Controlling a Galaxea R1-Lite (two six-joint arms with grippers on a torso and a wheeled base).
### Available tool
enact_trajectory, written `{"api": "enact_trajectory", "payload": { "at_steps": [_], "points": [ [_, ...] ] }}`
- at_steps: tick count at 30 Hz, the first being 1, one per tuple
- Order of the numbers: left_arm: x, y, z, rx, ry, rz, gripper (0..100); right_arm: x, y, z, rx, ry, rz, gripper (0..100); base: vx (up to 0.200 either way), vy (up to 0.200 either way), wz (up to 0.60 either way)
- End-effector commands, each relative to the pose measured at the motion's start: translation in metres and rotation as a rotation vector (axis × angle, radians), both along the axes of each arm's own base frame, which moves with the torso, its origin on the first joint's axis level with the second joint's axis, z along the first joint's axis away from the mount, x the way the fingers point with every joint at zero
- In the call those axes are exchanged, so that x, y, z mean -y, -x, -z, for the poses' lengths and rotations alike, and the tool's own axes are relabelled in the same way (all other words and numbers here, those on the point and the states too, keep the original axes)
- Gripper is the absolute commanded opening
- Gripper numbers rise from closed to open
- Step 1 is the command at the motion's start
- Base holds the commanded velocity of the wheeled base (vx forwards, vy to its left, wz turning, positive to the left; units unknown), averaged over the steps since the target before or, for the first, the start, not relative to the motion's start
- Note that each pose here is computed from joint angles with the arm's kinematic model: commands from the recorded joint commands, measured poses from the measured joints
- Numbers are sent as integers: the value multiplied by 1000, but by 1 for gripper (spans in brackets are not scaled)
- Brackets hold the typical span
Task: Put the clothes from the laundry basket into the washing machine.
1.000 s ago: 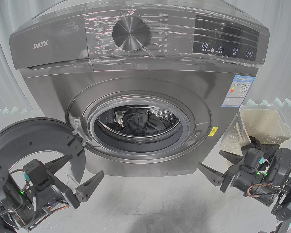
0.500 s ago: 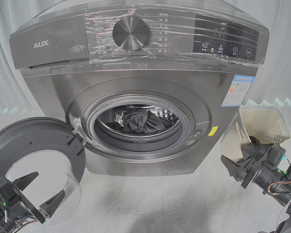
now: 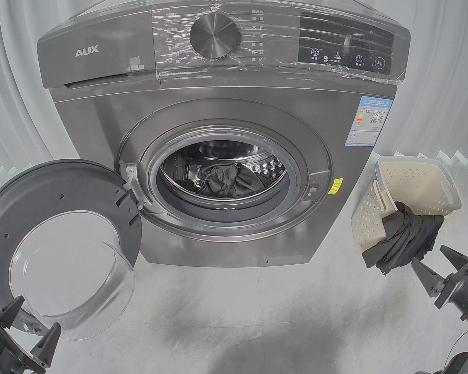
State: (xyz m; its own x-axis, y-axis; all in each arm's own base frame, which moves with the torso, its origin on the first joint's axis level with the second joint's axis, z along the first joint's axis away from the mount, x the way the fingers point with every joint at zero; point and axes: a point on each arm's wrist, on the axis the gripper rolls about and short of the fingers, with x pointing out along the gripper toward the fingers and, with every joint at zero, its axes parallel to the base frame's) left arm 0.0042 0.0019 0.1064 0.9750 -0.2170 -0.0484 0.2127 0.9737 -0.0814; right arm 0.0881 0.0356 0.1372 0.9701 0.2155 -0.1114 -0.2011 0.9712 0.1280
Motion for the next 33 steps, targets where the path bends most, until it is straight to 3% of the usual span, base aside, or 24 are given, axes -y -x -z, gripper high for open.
{"api": "enact_trajectory", "payload": {
  "at_steps": [1,6,11,16,22,24,25,26,29,30,33],
  "points": [
    [-3,14,13,55,11,-52,100,25,41,4,83,-23,107,100,-200,0,0],
    [-3,18,19,48,6,-104,100,34,63,12,118,-6,163,100,-120,0,0],
    [-3,19,22,25,-5,-116,100,37,85,22,191,30,125,100,0,0,0],
    [-2,19,22,29,-35,-187,100,36,104,44,200,79,112,100,0,0,0],
    [-2,19,22,31,-53,-240,100,35,112,56,168,139,188,100,0,0,0],
    [-3,20,22,32,-66,-298,100,36,111,58,155,148,232,100,0,0,0],
    [-2,22,23,37,-88,-389,100,36,111,58,150,137,243,100,0,0,0],
    [-2,24,24,60,-90,-412,100,36,111,58,149,134,244,100,0,0,0],
    [-1,27,25,101,-87,-354,100,36,111,61,129,136,228,100,0,0,0],
    [1,27,26,107,-71,-271,100,35,111,61,125,128,202,100,0,0,0],
    [2,27,31,38,-44,-211,100,35,111,61,126,117,203,100,0,0,0]
  ]
}}
